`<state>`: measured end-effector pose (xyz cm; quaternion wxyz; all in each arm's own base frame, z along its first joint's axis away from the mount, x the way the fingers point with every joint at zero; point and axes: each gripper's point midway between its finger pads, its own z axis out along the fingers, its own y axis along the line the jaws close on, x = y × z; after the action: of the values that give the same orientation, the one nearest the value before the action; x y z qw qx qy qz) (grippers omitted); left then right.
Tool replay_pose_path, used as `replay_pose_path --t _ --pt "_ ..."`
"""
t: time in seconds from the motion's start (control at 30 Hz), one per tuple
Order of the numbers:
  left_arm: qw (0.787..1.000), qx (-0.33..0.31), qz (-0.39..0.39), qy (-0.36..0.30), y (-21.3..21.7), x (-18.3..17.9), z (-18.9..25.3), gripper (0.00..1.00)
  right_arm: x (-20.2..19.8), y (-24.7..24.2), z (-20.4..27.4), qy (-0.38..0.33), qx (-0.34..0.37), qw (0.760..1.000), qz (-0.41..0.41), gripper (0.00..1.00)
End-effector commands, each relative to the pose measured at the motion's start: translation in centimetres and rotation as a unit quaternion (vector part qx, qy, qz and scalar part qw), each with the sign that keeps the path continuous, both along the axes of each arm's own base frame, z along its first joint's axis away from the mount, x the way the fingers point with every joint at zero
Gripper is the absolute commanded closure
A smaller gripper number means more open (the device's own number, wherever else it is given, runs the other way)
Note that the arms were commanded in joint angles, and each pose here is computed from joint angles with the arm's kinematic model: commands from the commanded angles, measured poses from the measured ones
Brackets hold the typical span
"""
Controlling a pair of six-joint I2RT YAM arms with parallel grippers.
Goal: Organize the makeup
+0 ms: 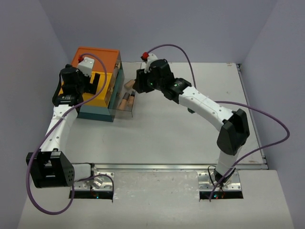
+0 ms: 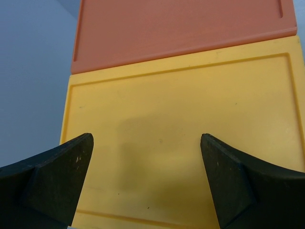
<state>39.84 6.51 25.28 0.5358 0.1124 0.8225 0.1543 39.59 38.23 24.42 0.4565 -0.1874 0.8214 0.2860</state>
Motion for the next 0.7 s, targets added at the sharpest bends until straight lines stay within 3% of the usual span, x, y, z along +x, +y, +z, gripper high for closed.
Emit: replay_pose_path --t 0.0,0.3,0.67 --pt "1.0 0.007 0.027 0.007 1.7 -0.1 1.1 0.06 0.7 -2.5 -1.9 0.112 0.137 0.984 -0.018 0.55" --pt "0.999 -0.008 0.038 -0.01 3.6 0.4 3.9 0.05 3.3 -1.3 -5.8 0.175 0.204 0.963 -0.007 0.51" --pt "0.993 -0.092 0.072 -0.011 11.1 0.4 4.7 0.03 7.1 0.8 -9.9 0.21 0.242 0.947 -0.009 0.52"
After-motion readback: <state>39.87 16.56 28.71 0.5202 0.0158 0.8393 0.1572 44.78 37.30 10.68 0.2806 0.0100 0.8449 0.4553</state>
